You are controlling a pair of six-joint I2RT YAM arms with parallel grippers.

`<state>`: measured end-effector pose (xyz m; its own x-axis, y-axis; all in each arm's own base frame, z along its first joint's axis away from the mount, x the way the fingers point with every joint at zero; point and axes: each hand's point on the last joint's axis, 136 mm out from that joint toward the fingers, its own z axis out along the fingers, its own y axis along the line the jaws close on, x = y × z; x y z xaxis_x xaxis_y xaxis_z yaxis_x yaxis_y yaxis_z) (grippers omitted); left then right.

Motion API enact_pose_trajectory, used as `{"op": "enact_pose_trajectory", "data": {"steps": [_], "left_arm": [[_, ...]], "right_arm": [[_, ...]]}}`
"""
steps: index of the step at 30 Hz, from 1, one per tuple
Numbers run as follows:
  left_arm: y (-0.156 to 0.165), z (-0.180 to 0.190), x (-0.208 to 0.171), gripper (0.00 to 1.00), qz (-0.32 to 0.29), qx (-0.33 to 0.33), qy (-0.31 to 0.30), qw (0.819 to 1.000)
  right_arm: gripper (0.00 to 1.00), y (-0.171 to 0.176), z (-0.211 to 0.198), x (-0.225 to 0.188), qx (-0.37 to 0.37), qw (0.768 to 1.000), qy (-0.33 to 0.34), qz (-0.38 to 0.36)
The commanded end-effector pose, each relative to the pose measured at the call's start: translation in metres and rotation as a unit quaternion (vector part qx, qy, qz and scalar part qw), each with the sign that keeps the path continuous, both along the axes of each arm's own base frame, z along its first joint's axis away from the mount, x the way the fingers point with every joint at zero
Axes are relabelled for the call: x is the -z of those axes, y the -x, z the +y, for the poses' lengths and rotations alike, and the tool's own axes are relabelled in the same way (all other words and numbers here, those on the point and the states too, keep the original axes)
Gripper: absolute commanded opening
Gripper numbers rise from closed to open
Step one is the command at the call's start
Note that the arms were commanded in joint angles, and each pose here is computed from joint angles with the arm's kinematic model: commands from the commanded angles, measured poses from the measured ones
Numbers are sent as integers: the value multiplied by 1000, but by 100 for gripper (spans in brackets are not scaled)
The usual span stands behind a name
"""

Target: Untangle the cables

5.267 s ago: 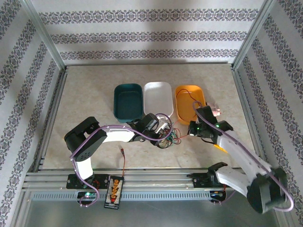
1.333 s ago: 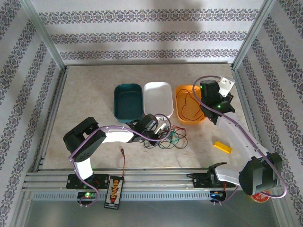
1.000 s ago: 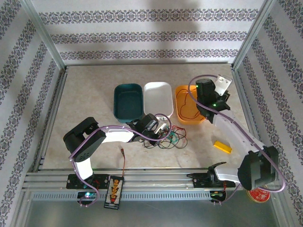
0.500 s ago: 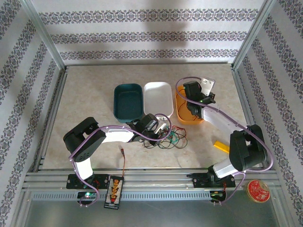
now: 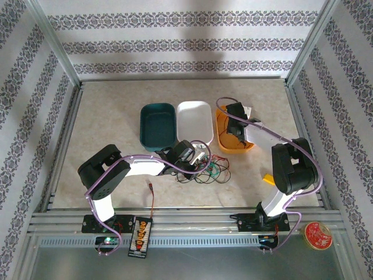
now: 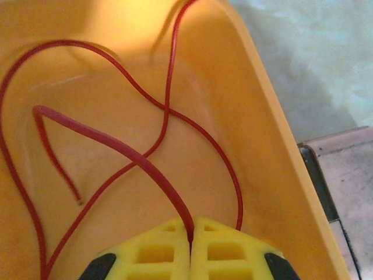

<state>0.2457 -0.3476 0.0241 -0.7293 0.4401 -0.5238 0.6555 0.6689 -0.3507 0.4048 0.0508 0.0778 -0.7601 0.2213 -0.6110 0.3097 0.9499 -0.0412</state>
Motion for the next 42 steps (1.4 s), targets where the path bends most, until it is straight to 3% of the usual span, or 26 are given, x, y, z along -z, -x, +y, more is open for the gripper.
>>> {"op": "enact_pose_trajectory", "data": {"steps": [1, 3, 7, 14, 17, 21, 24, 26, 28, 34, 39, 42], "left_arm": [[12, 17, 18, 7, 29, -9, -46, 999], [11, 16, 16, 7, 25, -11, -43, 999], [7, 13, 12, 7, 19, -12, -38, 999], [2, 9, 3, 7, 7, -13, -28, 1000], [1, 7, -3, 7, 1, -13, -21, 1000], [-1, 7, -7, 7, -7, -16, -16, 1000], [-3, 7, -9, 5, -13, -19, -15, 1000], [-4, 8, -10, 5, -15, -20, -14, 1000], [-3, 8, -9, 4, -15, -20, -15, 1000], [-4, 9, -11, 4, -17, -20, -18, 1000], [-3, 9, -11, 4, -16, -19, -20, 1000], [-4, 9, -10, 4, -15, -19, -23, 999]], "right_arm": [[21, -3, 10, -12, -8, 999, -33, -5], [35, -3, 10, -27, -7, 999, -37, -24], [45, 0, 7, -60, -1, 997, -44, -68], [49, 27, 1, -101, -10, 992, -49, -112], [48, 52, 20, -103, -55, 989, -89, -106], [47, 102, 64, -77, -145, 977, -150, -43], [46, 140, 80, -45, -170, 967, -186, 24], [44, 153, 77, -33, -180, 968, -170, 48], [43, 158, 64, -24, -172, 973, -138, 62], [40, 169, 66, 10, -180, 964, -142, 133], [27, 169, 75, 32, -180, 957, -153, 166], [10, 170, 73, 38, -174, 957, -145, 180]]}}
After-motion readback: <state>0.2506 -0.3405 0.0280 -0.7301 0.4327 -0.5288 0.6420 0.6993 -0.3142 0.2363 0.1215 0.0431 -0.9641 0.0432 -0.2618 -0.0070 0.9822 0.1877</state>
